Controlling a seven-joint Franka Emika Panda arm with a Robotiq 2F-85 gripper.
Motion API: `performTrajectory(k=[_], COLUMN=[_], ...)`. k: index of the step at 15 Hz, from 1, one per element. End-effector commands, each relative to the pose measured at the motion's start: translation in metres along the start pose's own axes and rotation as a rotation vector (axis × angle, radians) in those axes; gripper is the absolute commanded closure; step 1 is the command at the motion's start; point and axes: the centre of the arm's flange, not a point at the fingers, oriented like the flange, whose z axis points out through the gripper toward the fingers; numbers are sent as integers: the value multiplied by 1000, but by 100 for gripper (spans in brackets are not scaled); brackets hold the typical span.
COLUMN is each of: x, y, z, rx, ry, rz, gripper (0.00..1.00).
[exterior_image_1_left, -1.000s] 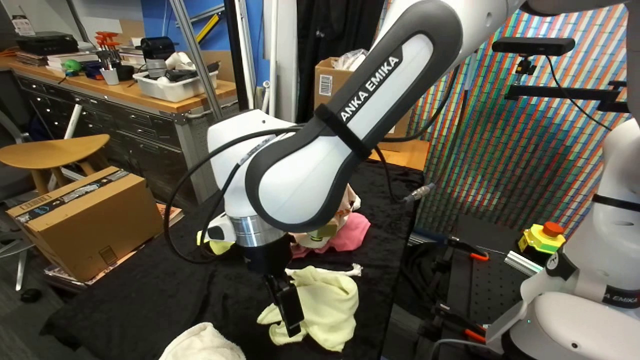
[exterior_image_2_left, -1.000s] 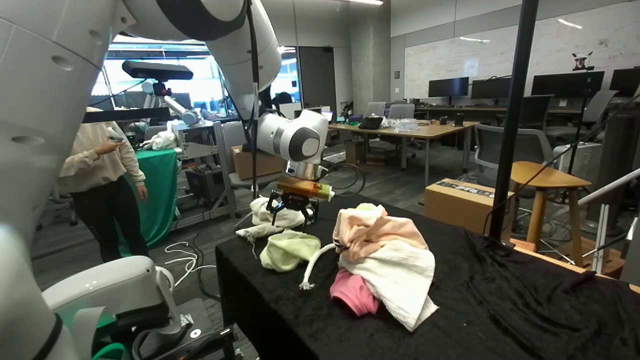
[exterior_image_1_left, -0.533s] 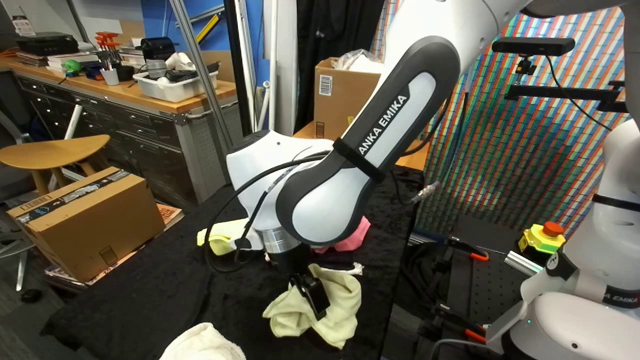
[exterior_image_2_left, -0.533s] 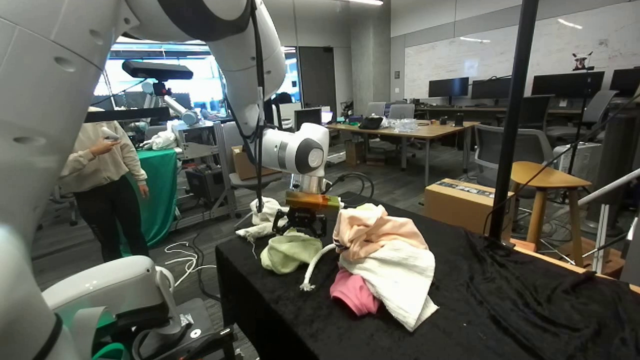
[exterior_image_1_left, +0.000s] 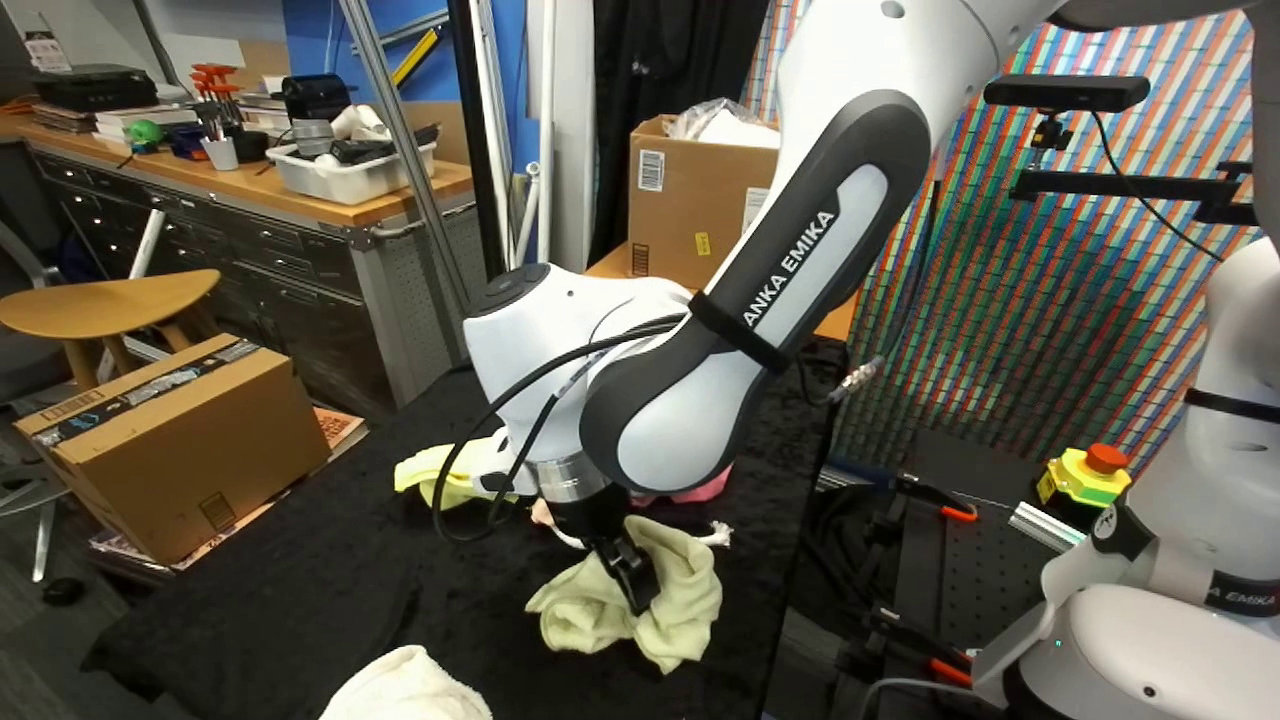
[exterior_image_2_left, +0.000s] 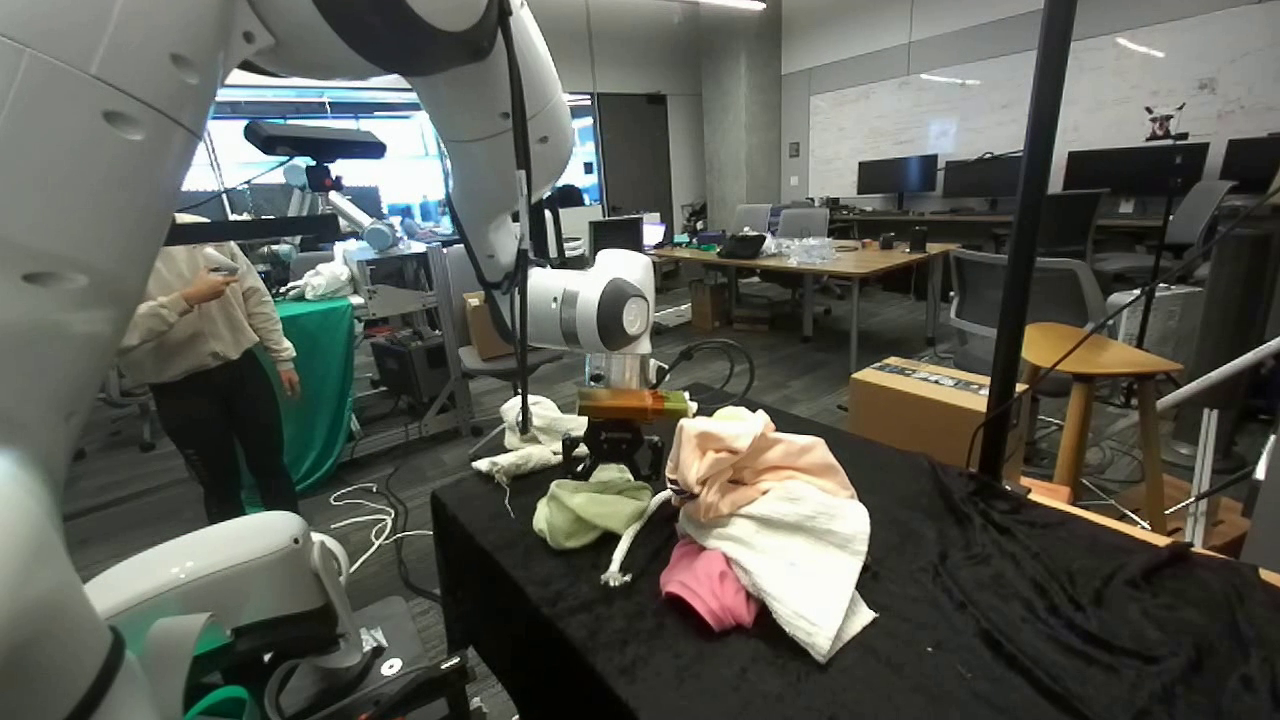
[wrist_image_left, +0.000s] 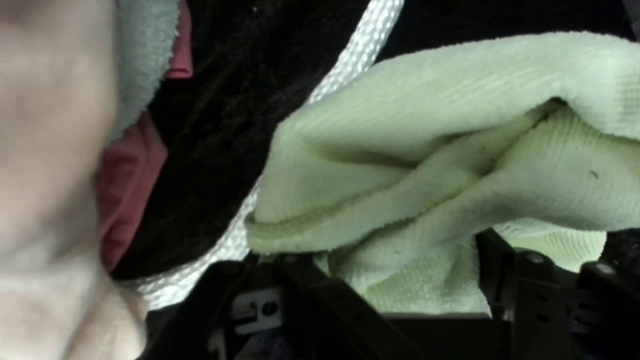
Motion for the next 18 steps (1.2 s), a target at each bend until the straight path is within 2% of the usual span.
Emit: performTrajectory(k=[1,5,8,10,12,14,18], x=[-8,-11,-12,-13,-14,-14,-14], y=[-7,-7,-8,-8,-5,0,17], z=[-10,-20,-28,-36,-45,-59,-81], rx=[-48,-58,-67,-78,-81,-95,-125], ry=[5,19,30,51,106,163,274], rz=[23,41,54,75,107,154,297], gripper=[58,86,96,91,93,90,90])
